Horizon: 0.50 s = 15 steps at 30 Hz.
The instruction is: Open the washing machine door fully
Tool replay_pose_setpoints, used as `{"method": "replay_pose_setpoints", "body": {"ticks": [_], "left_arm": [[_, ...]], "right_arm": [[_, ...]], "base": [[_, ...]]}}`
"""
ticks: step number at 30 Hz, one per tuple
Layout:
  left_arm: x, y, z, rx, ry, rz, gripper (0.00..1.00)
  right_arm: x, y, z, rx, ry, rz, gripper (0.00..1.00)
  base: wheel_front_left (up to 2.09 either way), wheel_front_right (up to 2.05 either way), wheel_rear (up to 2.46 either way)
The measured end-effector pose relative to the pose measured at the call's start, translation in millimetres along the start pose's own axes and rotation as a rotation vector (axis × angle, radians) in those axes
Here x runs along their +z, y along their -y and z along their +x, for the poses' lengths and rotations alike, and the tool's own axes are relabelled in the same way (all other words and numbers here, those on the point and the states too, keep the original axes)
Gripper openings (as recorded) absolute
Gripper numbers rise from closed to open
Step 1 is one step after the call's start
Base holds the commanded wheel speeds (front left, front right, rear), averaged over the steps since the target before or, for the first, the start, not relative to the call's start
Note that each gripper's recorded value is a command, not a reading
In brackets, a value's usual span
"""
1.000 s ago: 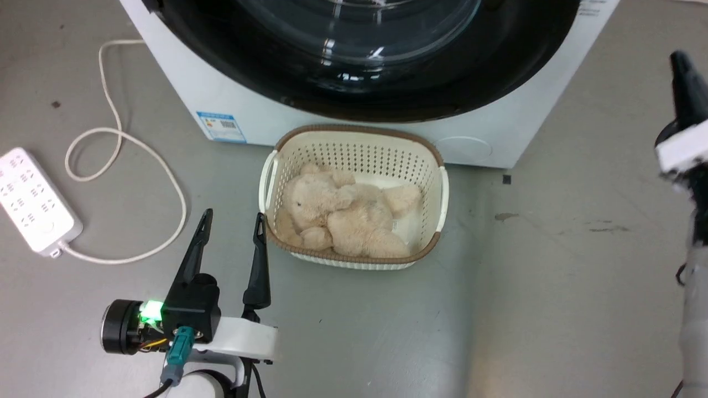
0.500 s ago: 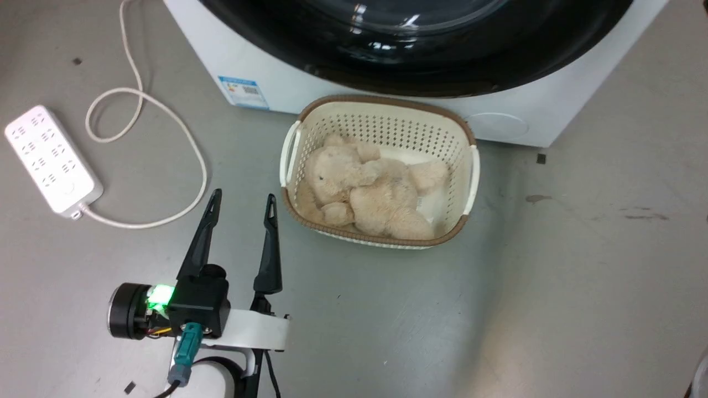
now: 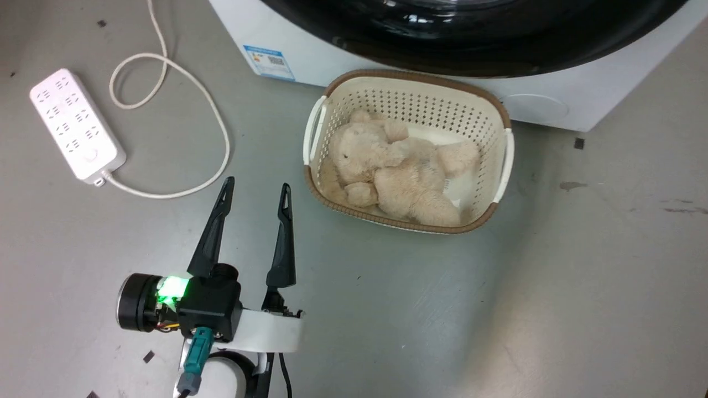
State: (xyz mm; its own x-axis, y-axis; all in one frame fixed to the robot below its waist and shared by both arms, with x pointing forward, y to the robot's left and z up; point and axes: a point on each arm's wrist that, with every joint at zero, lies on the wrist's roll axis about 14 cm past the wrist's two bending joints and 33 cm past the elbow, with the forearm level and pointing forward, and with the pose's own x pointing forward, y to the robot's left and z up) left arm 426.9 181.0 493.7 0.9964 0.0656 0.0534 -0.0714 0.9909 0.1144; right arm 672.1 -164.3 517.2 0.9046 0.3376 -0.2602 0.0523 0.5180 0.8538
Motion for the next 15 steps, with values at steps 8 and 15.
{"method": "replay_pose_setpoints", "body": {"ticks": [8,15], "left_arm": [[-3,0,2,0.007,0.011,0.019,1.00],[0,0,6,0.013,0.030,0.025,1.00]], "right_arm": [[-12,-15,30,0.061,-0.150,0.169,0.00],[-26,-11,35,0.064,-0.253,0.221,0.00]], "base": [[0.00,0.00,0.00],[0.00,0.00,0.00]]}}
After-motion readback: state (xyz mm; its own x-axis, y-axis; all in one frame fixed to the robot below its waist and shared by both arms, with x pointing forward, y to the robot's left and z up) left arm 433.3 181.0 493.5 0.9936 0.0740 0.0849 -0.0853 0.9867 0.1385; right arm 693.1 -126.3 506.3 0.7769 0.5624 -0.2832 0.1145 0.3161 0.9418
